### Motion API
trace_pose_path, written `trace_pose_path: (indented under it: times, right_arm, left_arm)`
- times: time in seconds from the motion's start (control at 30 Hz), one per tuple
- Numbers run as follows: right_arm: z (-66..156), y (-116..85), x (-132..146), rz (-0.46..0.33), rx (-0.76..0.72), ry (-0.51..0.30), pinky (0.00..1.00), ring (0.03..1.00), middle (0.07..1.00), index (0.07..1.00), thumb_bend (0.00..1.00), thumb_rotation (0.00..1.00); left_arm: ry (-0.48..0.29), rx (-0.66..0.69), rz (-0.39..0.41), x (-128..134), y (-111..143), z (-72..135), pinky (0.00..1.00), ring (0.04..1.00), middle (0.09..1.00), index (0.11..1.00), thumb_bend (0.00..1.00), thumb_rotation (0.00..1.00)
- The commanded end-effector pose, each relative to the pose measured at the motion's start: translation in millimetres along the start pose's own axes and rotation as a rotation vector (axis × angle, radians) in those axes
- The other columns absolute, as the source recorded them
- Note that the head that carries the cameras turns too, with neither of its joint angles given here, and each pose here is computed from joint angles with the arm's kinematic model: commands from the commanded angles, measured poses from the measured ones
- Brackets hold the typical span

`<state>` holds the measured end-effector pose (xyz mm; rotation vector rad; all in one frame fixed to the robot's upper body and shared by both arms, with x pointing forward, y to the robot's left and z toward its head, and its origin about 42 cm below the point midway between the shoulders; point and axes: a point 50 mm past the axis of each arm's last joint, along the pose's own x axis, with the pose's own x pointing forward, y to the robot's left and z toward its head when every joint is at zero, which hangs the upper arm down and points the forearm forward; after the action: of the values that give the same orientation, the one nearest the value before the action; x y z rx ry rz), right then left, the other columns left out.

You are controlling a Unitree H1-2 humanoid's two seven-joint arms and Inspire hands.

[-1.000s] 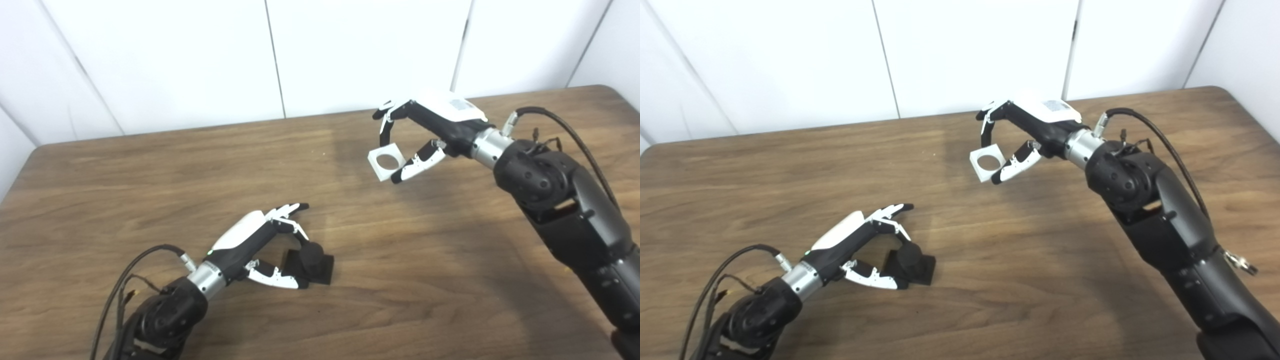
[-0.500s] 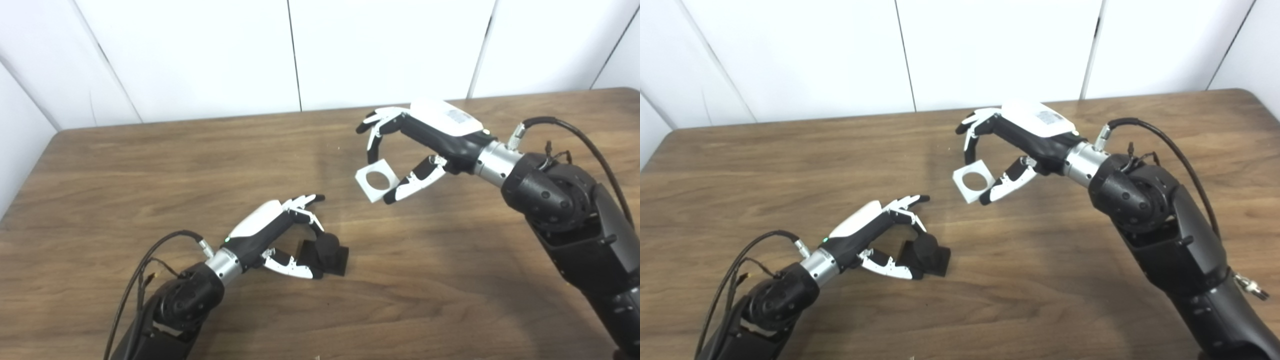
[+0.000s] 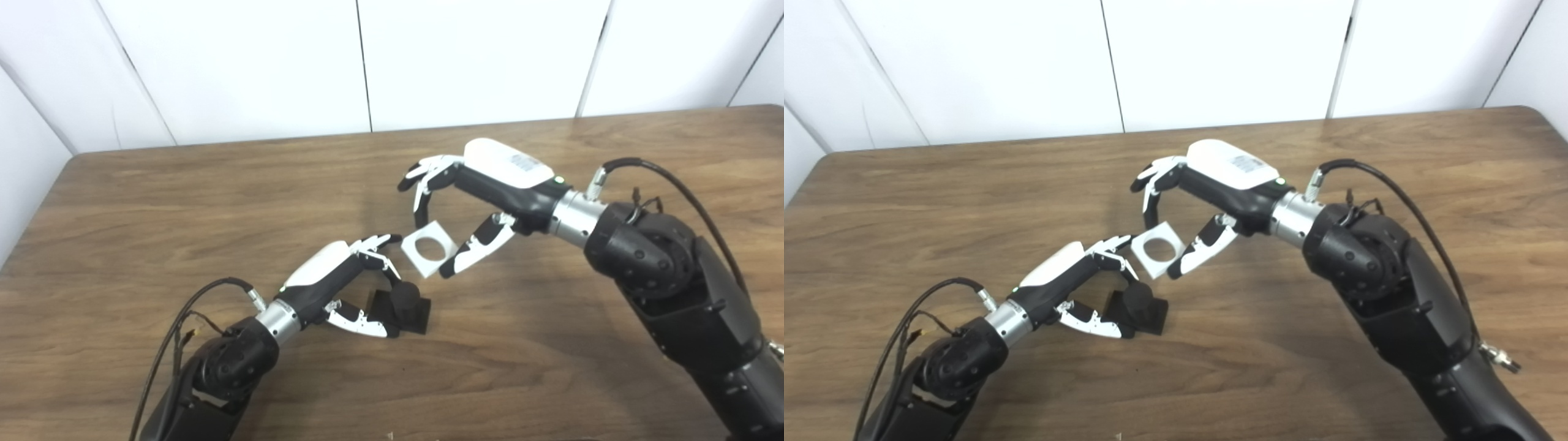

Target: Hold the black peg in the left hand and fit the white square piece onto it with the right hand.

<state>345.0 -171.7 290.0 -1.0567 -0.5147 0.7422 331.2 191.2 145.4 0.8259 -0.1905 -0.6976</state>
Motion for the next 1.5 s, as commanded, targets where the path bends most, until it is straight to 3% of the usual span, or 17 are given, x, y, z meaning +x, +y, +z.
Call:
trace_pose_path:
  times: [0.0, 0.7, 1.47]
  right_arm:
    - [15, -11, 3, -0.031, -0.032, -0.064, 0.81, 0.88, 0.801, 0.481, 0.52, 0.14]
    - [21, 21, 13, 0.038, -0.016, -0.09, 0.84, 0.87, 0.799, 0.482, 0.52, 0.13]
    - [8, 19, 17, 0.038, -0.009, -0.059, 0.83, 0.876, 0.797, 0.482, 0.52, 0.13]
  left_arm:
    - [0.026, 0.037, -0.033, 3, -4, 0, 1.0, 1.0, 0.988, 0.492, 0.52, 0.07]
    - [0.022, 0.036, -0.028, 4, -4, 2, 1.0, 1.0, 0.983, 0.492, 0.52, 0.07]
    - [0.024, 0.035, -0.041, 3, -9, 3, 1.0, 1.0, 0.987, 0.492, 0.52, 0.07]
